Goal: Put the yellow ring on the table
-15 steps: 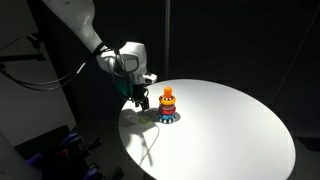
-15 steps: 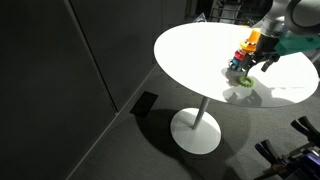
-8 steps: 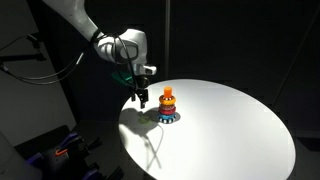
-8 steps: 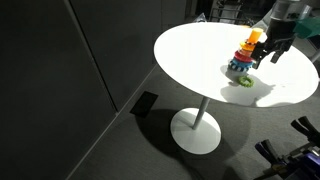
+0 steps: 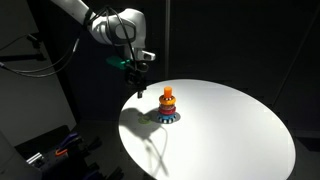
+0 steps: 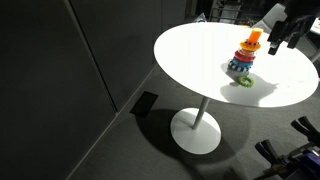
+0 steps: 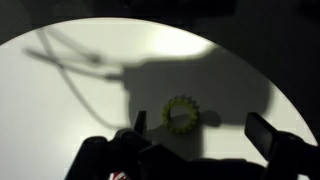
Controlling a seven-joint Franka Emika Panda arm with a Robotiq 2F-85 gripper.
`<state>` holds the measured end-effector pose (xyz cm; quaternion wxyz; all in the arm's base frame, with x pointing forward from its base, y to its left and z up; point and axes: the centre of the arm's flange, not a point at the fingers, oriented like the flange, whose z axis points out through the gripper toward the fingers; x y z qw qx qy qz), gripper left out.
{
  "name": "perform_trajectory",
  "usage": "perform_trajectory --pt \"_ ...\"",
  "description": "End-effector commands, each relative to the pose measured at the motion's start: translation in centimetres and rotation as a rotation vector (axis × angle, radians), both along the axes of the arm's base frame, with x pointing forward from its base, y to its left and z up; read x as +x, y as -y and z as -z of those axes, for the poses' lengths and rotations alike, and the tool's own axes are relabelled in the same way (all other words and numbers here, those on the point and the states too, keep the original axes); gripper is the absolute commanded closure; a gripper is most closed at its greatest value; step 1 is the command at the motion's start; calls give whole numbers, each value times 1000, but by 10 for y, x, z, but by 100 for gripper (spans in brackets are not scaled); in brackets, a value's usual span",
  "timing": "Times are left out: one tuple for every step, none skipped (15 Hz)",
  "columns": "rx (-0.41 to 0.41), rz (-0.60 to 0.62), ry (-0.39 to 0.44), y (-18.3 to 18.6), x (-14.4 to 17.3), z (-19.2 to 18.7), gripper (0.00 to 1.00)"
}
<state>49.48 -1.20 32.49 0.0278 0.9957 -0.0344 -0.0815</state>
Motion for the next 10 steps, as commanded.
perform_trajectory --pt "12 5 27 6 -4 -33 0" --pt "12 6 36 7 -5 -38 0" --pt "10 10 45 7 -5 -42 0" --pt "11 11 50 7 -5 -45 0" --pt "10 13 54 7 -5 -46 0" --pt "2 11 55 5 -3 -35 0" --pt "2 10 57 5 -3 -36 0" --pt "2 10 55 4 -3 -35 0" --pt "2 9 52 4 -3 -34 0" --pt "2 8 50 4 -3 -33 0"
